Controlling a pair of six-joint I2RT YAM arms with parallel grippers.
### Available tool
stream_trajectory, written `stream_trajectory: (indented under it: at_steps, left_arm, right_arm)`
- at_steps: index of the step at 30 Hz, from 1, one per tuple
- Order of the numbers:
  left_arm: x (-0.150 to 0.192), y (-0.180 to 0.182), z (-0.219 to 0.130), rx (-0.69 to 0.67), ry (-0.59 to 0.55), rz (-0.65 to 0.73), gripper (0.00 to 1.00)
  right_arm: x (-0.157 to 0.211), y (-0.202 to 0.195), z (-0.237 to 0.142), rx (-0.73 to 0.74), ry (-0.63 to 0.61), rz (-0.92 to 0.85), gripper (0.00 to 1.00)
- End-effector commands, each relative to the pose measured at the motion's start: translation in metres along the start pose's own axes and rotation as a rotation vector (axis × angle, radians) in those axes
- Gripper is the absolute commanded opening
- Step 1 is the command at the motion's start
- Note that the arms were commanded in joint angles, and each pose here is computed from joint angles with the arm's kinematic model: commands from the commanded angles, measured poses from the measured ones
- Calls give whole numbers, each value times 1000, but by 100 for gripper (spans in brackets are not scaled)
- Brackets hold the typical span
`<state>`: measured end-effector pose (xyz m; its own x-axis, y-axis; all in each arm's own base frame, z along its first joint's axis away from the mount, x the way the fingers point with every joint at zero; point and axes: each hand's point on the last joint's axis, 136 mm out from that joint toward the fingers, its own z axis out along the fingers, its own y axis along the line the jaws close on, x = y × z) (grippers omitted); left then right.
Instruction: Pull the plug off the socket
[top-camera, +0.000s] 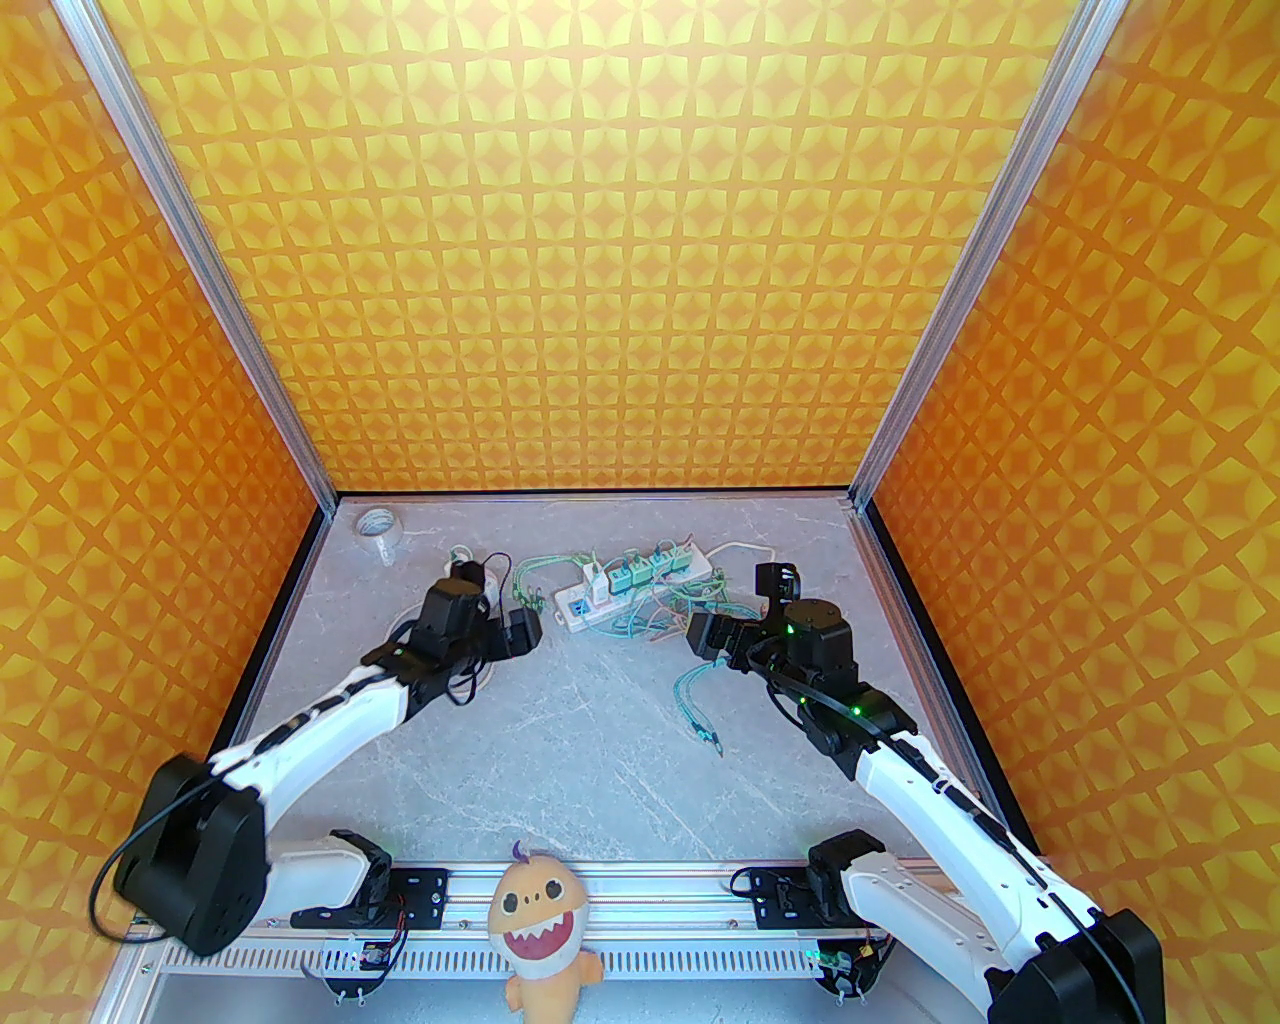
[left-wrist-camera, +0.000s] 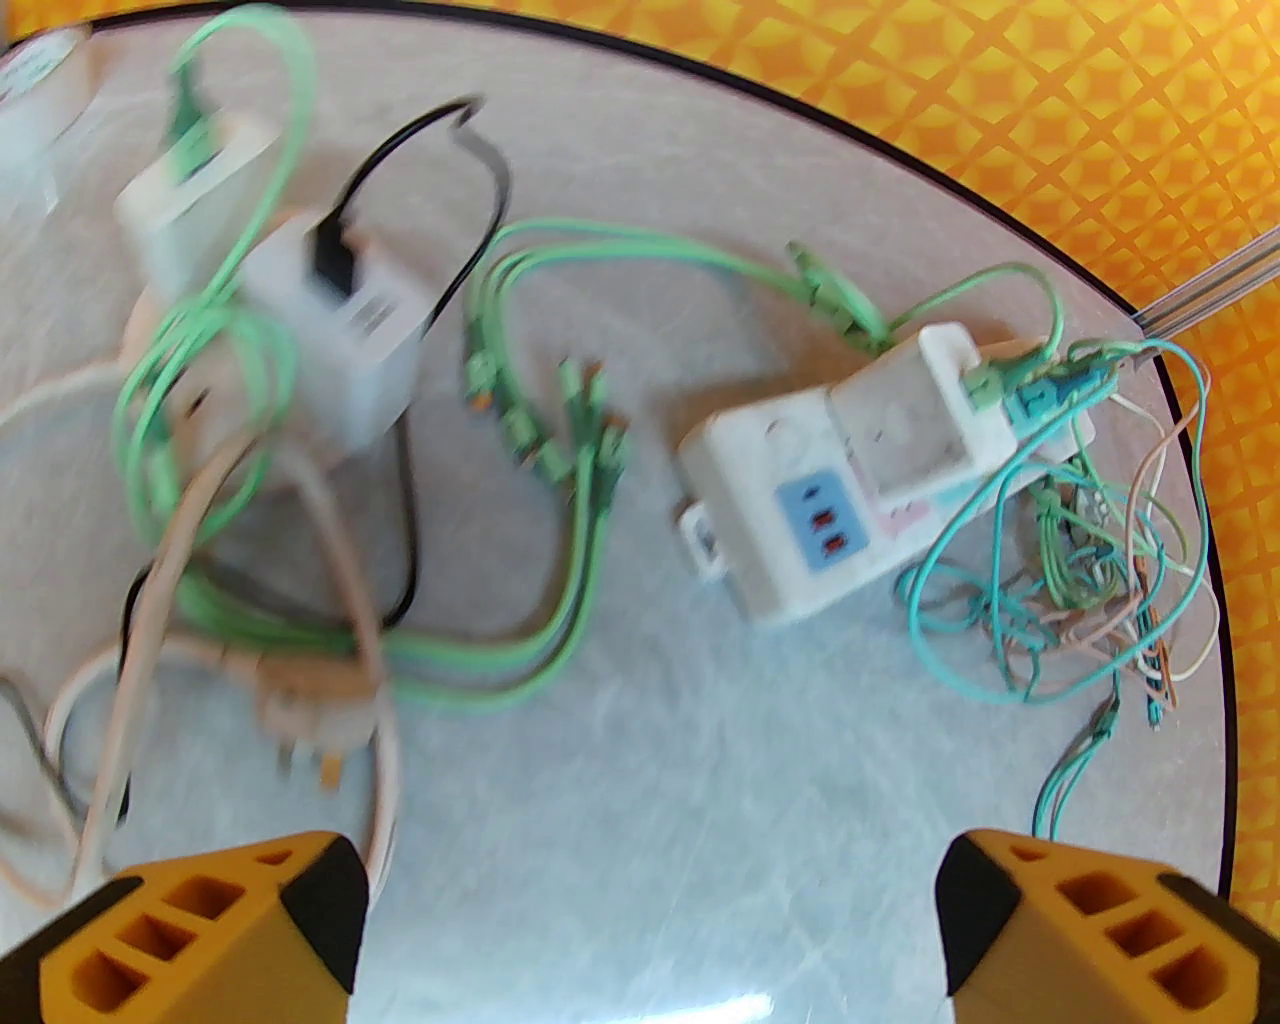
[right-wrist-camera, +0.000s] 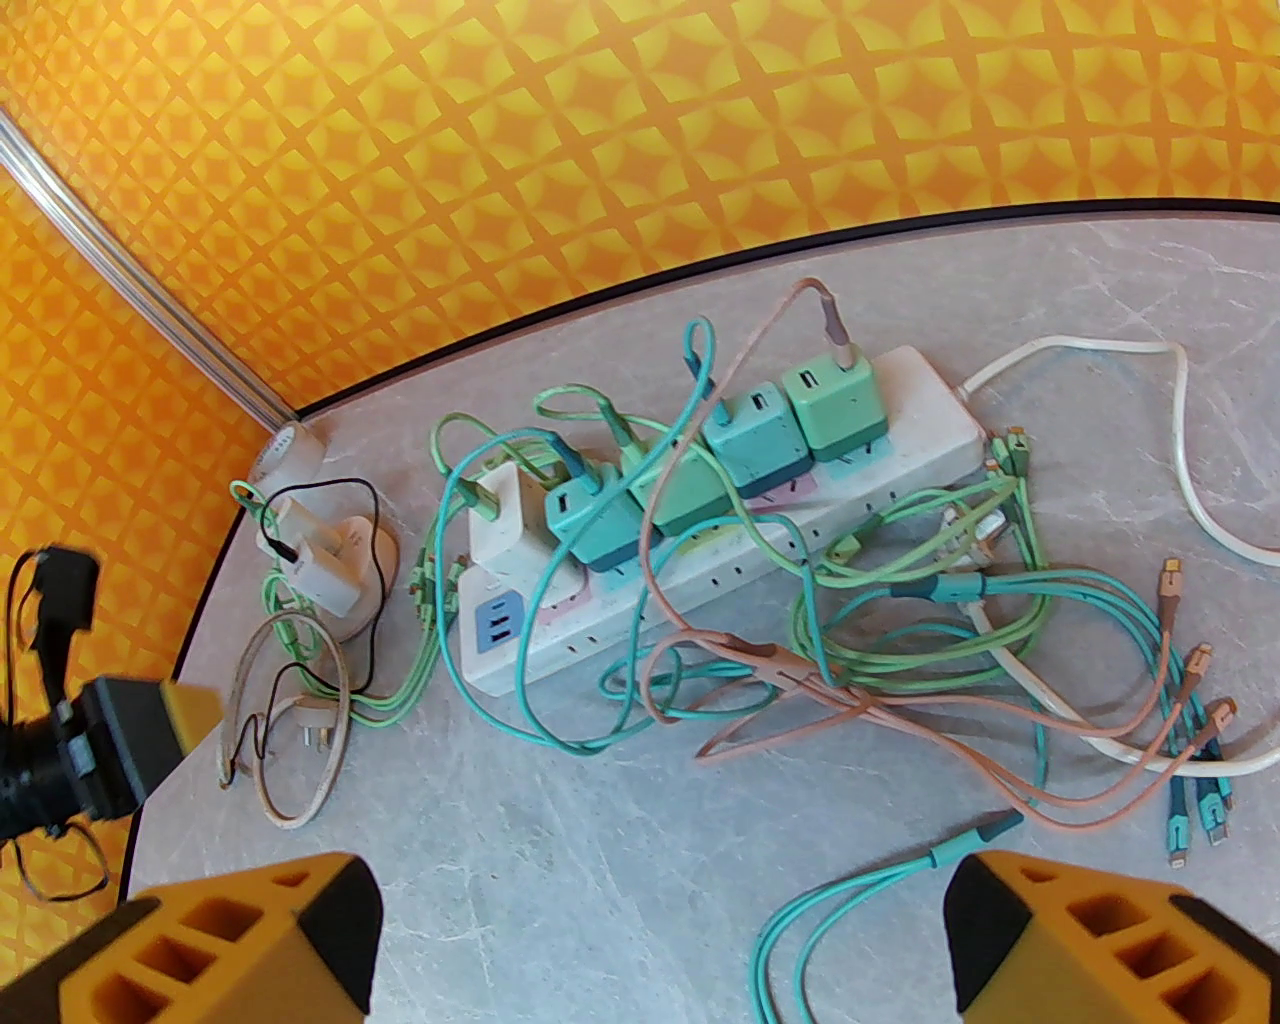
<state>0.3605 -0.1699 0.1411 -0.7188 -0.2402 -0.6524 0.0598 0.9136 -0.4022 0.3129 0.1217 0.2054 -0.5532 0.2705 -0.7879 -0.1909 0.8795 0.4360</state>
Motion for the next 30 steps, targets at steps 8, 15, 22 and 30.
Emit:
stream_trajectory:
  at_steps: [8,15,22,30]
  left_arm:
    - [-25,-47,59,147,31,133,99]
    - [-22,-53,106,158,100,191,100]
    - [-14,-74,130,297,116,236,100]
    - [-4,-78,156,332,169,257,100]
  right_arm:
    - [-3,-3,-12,6,-72,22,98]
    - [-2,-2,-13,-3,-78,29,98]
    - [-1,-4,-13,3,-75,30,98]
    - [3,-7,-9,13,-62,35,98]
